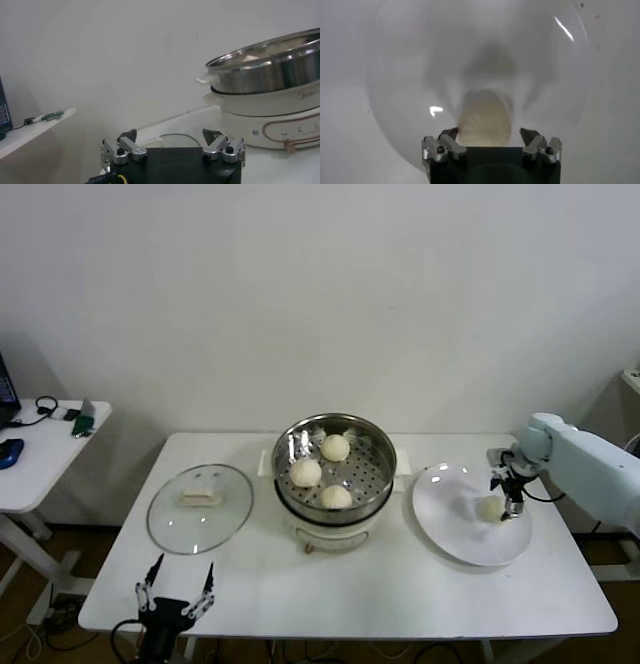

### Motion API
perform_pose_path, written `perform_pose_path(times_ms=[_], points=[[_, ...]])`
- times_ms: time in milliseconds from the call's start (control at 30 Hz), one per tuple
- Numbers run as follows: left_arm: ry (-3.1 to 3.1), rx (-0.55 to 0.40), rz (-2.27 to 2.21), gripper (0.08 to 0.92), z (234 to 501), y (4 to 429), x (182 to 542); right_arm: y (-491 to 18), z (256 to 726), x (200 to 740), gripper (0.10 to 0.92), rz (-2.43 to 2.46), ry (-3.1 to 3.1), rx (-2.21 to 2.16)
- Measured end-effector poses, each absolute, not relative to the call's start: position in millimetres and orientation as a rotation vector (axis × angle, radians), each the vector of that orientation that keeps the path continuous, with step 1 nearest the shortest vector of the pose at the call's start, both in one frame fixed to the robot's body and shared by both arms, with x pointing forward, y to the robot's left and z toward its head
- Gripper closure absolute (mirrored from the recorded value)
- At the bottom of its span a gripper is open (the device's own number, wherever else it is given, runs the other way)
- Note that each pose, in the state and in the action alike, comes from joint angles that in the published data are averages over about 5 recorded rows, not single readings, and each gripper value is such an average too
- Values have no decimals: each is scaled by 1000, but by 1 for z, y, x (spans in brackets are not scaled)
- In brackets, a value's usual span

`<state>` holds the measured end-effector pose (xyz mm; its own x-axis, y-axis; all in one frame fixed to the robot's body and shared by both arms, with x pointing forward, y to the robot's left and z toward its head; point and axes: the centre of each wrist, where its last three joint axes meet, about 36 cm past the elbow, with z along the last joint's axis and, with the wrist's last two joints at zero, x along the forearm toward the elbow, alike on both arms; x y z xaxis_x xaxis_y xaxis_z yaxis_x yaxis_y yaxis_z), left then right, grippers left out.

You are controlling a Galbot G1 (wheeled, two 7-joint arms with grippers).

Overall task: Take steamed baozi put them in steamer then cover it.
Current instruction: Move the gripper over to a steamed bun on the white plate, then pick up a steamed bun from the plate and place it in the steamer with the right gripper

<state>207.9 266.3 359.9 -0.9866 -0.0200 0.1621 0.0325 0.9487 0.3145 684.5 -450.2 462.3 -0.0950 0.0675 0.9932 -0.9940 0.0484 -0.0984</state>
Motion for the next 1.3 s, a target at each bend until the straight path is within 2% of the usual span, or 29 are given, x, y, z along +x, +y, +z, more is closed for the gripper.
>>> perform_pose_path(times_ms=[433, 633, 833, 1100, 1300], points=[[-2939, -9, -481, 177, 359, 266, 208, -452, 454, 689, 208, 1240, -1252, 1075], [-2940, -9, -482, 177, 359, 266, 209, -452, 450, 689, 281, 1226, -1250, 1080], [-2941, -9, -483, 177, 360, 266, 209, -453, 452, 690, 311, 1215, -1261, 1081], [-2948, -13, -480, 177, 361, 265, 210, -454, 465, 693, 326, 1204, -1299, 1078], [-2955, -26, -471, 177, 362, 261, 212, -442, 496, 704, 327, 1203, -1362, 1081]])
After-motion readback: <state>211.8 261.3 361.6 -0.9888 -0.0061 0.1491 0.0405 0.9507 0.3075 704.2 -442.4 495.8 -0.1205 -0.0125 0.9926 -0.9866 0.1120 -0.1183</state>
